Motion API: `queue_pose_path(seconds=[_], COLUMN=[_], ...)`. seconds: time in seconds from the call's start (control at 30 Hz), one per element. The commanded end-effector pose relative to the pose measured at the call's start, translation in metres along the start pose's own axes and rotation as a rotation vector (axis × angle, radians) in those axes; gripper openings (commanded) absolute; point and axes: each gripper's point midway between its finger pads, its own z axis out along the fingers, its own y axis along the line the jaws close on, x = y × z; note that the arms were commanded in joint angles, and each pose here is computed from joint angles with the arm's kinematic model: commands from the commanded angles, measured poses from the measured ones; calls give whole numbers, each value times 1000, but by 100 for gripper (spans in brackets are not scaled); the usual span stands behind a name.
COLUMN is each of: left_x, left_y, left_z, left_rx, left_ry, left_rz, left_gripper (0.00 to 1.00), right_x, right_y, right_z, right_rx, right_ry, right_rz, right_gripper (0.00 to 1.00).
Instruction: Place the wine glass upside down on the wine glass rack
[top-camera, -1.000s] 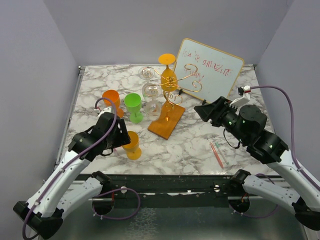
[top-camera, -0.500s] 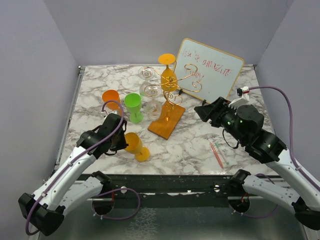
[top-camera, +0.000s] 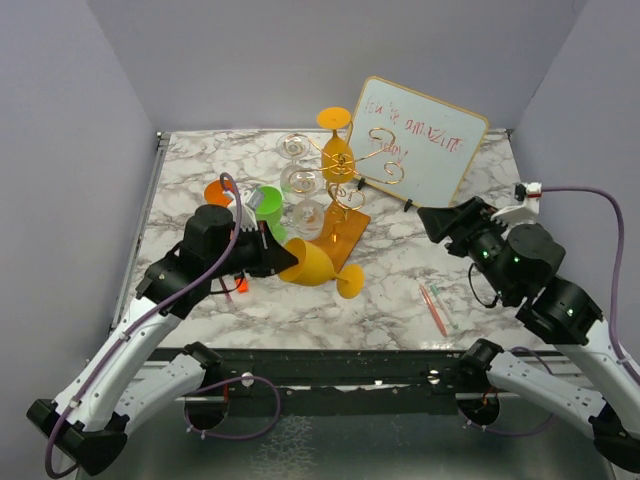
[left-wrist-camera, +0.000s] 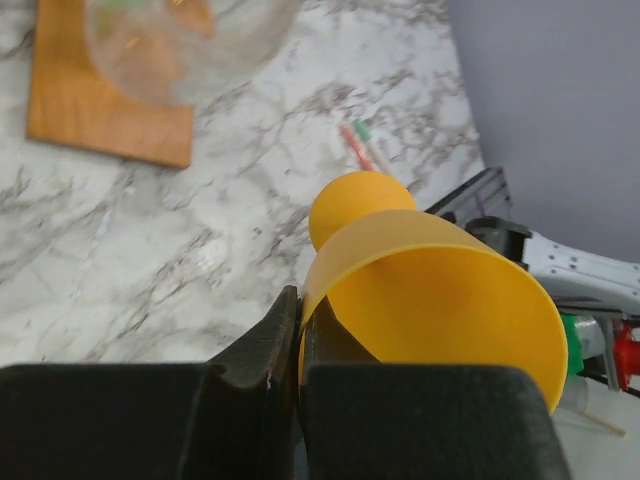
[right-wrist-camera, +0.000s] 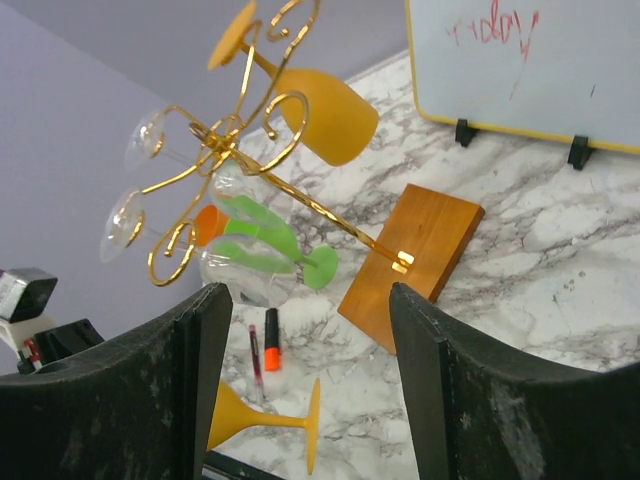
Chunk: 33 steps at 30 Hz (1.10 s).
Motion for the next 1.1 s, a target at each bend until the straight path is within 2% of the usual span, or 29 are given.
queue_pose_path(seconds=[0.0, 0.23, 0.4, 0.57, 0.87, 1.07], left_x=[-39, -82, -108, -113, -112, -111], left_y=[-71, -115, -131, -144, -139, -137], left_z=[-18, -37, -48, -52, -42, -40], left_rx=[290, 443, 499, 577, 570, 567], left_ry=[-104, -292, -429, -466, -452, -455], left_rz=[165, 238, 250, 270, 253, 246], left_gripper=[0, 0, 0, 0, 0, 0], right_x=[-30, -32, -11, 8, 15, 5], right_y=[17, 50, 72, 77, 73, 73], right_z=[-16, -36, -45, -32, -2, 4], right_rx=[-94, -302, -447, -433, -330, -319], right_ry=[-85, -47, 73, 190, 224, 168], right_rz=[-86, -266, -371, -362, -361, -398], right_gripper=[70, 77, 80, 79, 60, 34])
